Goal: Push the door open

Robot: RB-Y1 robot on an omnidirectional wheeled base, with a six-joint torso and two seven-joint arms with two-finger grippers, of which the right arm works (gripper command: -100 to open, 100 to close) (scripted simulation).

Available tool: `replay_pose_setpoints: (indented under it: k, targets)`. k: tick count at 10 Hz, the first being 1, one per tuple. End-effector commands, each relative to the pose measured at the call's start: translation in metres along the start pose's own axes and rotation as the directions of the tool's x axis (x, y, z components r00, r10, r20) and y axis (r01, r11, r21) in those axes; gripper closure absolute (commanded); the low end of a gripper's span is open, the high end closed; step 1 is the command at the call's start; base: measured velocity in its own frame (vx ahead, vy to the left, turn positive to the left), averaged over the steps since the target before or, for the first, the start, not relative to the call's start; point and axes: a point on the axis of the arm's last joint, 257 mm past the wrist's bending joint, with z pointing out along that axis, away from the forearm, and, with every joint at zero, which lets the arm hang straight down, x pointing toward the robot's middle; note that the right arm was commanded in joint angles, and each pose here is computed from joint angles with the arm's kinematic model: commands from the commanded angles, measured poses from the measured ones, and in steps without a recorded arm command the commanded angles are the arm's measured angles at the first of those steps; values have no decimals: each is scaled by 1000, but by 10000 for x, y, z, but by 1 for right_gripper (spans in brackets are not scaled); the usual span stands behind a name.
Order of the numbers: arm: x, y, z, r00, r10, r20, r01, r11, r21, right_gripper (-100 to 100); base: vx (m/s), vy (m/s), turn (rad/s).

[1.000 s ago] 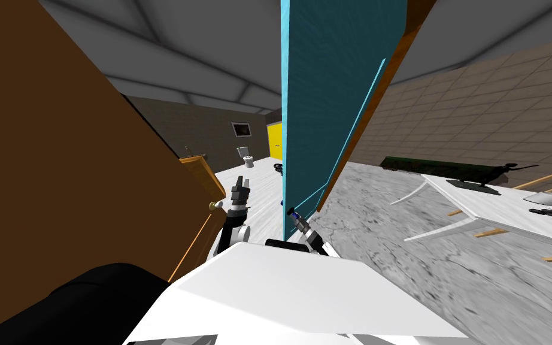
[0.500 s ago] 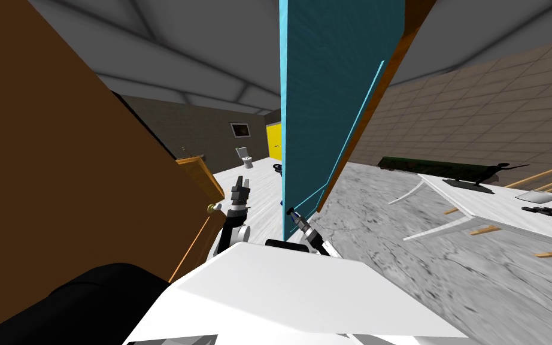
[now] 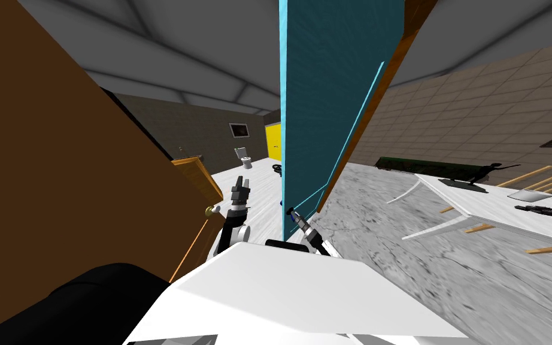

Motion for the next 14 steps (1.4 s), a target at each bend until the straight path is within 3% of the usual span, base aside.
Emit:
replay_pose_setpoints:
  k: [1,3,7,8,10,14]
  targets:
    - [-96,-104,0,999,52,17,-52,998,22,100,32,30,-30]
    - [-104,-110,9,995,101,21,-101,995,22,100,43,33,-30]
    - [-122,-121,49,970,242,36,-243,970,21,100,51,24,-53]
    - [-82,-102,-15,984,174,31,-174,985,17,-100,31,-1,6]
    - [-60,-99,-48,988,154,30,-155,988,18,-100,6,-15,10]
    - [68,-75,-235,998,54,23,-55,998,24,-100,3,-14,17]
